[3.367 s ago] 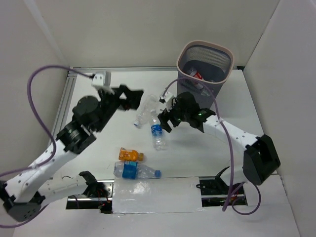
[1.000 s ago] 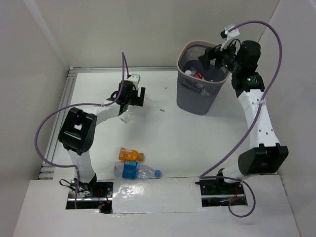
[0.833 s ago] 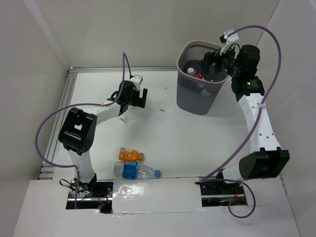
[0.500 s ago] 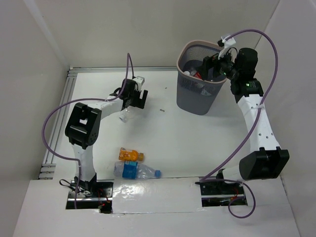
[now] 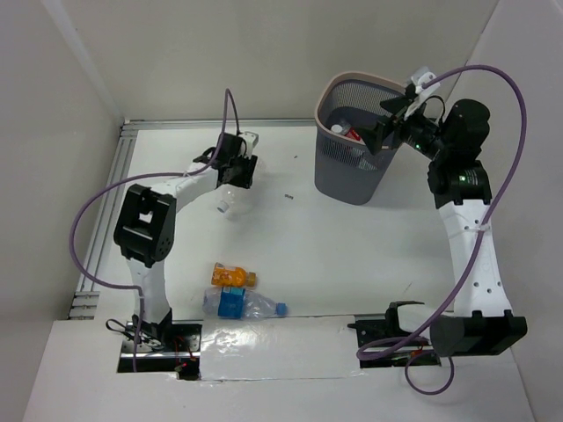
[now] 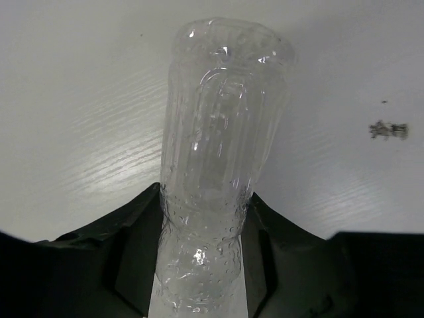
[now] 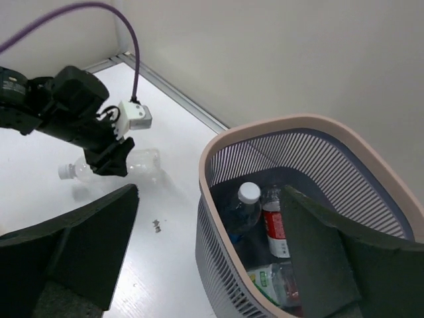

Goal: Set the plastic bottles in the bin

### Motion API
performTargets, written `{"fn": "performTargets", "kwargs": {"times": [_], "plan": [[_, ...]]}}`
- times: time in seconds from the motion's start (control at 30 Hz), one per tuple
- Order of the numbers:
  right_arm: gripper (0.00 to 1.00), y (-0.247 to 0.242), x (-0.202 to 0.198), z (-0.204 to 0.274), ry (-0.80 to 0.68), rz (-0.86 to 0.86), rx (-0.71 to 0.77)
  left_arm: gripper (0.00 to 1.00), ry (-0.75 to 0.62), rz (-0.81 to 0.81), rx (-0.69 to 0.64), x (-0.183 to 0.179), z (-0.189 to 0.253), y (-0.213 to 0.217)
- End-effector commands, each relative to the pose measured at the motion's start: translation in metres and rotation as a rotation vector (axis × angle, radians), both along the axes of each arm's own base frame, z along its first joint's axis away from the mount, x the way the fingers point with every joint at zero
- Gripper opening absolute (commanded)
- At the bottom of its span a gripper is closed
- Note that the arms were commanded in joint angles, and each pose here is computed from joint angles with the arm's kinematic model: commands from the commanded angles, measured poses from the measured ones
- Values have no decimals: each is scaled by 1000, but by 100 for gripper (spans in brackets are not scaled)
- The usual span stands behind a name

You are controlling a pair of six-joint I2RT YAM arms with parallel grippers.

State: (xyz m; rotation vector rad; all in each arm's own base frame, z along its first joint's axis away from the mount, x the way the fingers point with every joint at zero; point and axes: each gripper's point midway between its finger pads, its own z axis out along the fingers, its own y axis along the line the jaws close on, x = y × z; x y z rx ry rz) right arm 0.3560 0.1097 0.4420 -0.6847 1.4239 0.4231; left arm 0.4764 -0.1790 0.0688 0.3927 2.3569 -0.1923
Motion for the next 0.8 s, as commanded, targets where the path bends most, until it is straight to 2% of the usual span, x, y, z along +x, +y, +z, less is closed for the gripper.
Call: {"fn": "performTargets", "kwargs": {"times": [0.0,0.03,0.07,0.1,0.17,0.2,0.27,0.33,0.37,0.4,0.47,0.53,0.57,0.67,0.7,0.73,0.77], "plan": [[91,-3,-19,18,-77,6,-11,5,-230,-41,-140,10,124,-32],[80,-9,-20,16,-85,-18,-17,5,-305,-41,-193,13,167,-42],[65,-10,-26,10,-79,-29,-17,5,-378,-69,-248,5,209,-55],[30,-14,-25,8,-84,-60,-16,5,-431,-77,-283,3,238,-62],[6,-22,-25,-4,-63,-92,-16,5,-550,-132,-390,-7,305,-88],[0,-24,-28,-11,-46,-103,-29,5,-606,-148,-421,-13,333,-93],[0,-29,-30,-24,-21,-105,-60,5,-693,-206,-543,-24,390,-113],[0,-25,-42,-46,36,-58,-88,5,-718,-282,-645,-28,412,-134],[0,-25,-50,-59,24,-23,-147,5,-780,-307,-747,-36,447,-143],[0,-19,-61,-75,66,22,-162,5,-802,-336,-799,-40,459,-152],[1,-9,-81,-92,54,134,-204,5,-823,-388,-917,-45,474,-176],[4,0,-101,-112,77,199,-205,5,-936,-429,-1014,-48,500,-186],[5,1,-109,-114,53,210,-221,5,-941,-427,-1066,-44,496,-203],[6,0,-118,-133,70,221,-236,5,-1029,-351,-1186,-32,512,-211],[6,0,-125,-139,68,225,-249,7,-1102,-322,-1256,-38,534,-215],[8,0,-126,-145,90,228,-244,9,-1077,-316,-1241,-26,517,-225],[9,2,-131,-148,94,244,-243,9,-1094,-287,-1262,-24,519,-226]]}}
